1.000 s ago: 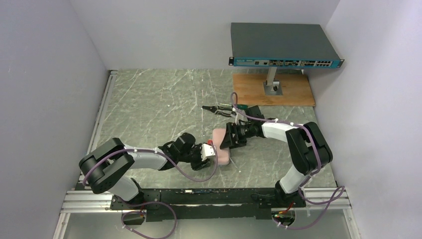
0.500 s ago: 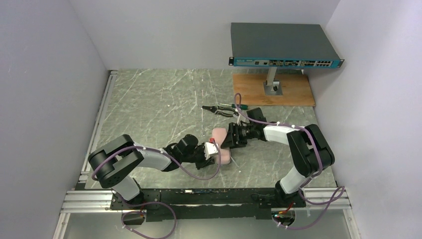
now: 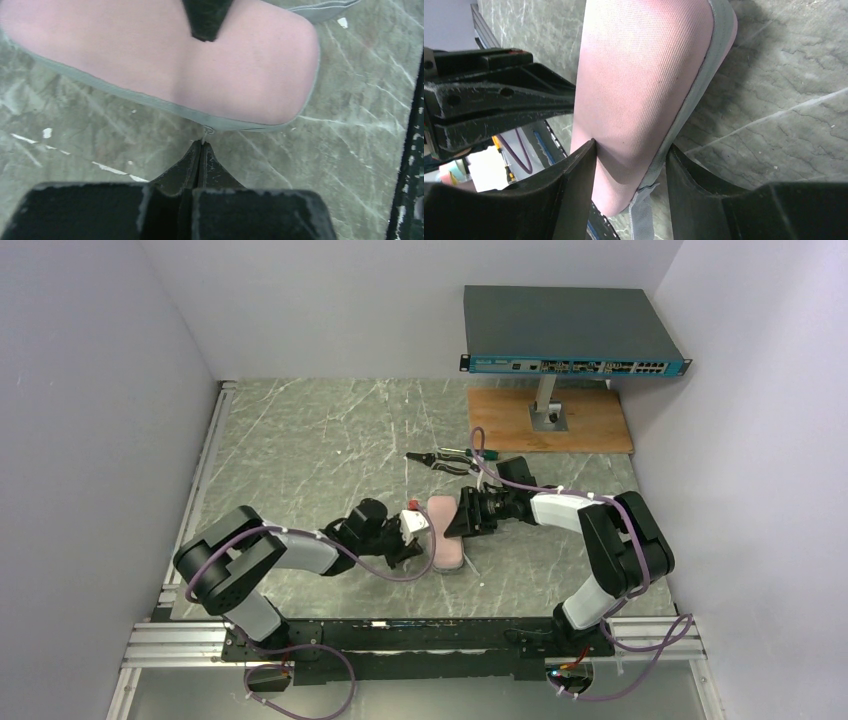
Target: Open the umbrella
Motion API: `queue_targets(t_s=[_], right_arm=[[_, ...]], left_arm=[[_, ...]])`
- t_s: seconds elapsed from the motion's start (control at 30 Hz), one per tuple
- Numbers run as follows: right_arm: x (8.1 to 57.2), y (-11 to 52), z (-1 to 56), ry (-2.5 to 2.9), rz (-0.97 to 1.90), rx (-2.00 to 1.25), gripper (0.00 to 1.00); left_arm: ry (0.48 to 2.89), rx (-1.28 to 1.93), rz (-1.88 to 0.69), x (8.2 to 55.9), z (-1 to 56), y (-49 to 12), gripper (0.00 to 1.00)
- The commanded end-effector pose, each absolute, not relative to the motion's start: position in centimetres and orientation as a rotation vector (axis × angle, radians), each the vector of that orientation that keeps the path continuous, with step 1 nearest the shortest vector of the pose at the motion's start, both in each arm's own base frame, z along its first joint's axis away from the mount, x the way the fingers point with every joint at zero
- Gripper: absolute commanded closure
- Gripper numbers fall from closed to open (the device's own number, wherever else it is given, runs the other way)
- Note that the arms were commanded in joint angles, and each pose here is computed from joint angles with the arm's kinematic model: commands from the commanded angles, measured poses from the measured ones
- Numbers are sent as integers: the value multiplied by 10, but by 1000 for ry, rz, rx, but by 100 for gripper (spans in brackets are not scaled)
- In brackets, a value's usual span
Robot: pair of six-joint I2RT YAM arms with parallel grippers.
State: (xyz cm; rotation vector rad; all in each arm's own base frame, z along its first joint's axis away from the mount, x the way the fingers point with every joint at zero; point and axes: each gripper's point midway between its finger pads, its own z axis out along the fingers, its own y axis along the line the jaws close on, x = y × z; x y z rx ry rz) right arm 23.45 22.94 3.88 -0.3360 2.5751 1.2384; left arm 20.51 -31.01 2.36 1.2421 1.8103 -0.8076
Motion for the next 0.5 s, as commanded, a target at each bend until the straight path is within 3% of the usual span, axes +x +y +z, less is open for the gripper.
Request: queue_targets(t_s=[0.0, 0.47], right_arm=[[224, 218, 20, 2625, 1153, -431, 100], [225, 219, 26, 2620, 1160, -632, 100]], left_arm=[[1776, 1208, -738, 233, 38, -307, 100], [1827, 1014, -713, 302, 47, -290, 100]])
